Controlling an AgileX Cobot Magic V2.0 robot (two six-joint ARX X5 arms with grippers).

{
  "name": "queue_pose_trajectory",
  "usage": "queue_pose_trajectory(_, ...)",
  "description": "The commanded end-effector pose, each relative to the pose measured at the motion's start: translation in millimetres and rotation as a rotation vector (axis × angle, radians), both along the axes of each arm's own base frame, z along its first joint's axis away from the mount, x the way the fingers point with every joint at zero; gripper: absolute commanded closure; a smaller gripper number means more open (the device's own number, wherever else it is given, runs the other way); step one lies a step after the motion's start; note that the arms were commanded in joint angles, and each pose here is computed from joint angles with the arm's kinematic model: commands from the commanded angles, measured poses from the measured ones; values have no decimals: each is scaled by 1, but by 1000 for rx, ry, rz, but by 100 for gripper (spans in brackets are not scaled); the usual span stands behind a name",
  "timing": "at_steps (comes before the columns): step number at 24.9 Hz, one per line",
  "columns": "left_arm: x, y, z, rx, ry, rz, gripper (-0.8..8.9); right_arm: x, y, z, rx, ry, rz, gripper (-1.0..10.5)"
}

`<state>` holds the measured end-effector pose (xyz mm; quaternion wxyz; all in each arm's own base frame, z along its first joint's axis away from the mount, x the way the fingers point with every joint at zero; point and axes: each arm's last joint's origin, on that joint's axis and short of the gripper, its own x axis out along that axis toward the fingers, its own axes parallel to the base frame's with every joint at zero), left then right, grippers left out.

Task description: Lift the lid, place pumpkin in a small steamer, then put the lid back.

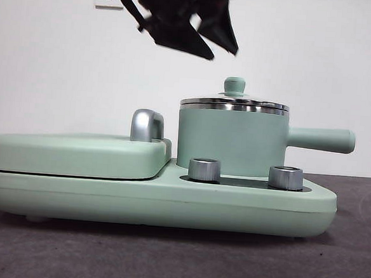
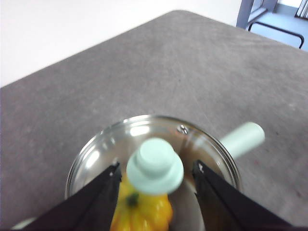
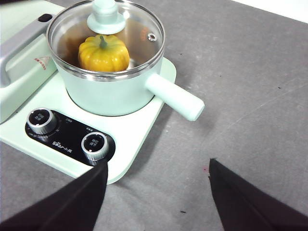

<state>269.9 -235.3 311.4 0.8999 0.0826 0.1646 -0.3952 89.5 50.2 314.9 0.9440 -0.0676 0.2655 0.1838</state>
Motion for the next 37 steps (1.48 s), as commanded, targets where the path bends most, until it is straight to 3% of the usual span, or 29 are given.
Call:
queue_pose_trajectory(1, -11, 7, 10, 20, 39, -2, 566, 1, 2, 1, 21, 8, 21, 624)
queue_pose_trajectory(6, -33, 36, 26, 33, 178, 56, 568, 17, 16, -3, 48, 70, 118, 623)
queue_pose_trajectory(14, -71, 89, 18, 4, 205, 139, 569, 57, 46, -9, 125, 71, 253, 623)
queue_pose_trajectory(23, -113, 134, -9, -62, 248, 240, 569, 73, 60, -14, 141, 68, 299, 623)
queue_pose_trajectory(29, -121, 142, -13, -5, 268, 254, 567, 72, 61, -15, 140, 75, 302, 625)
queue_pose_trajectory(30, -121, 142, -14, 1, 270, 251, 583, 71, 61, -15, 140, 78, 303, 657)
queue_pose_trajectory(31, -121, 142, -15, 7, 277, 251, 657, 71, 60, -15, 139, 74, 298, 789)
queue_pose_trajectory(32, -122, 142, -15, 9, 282, 252, 840, 71, 60, -14, 138, 68, 294, 920)
queue_pose_trajectory(37, -125, 144, -16, 19, 304, 253, 807, 70, 61, -14, 150, 73, 319, 926)
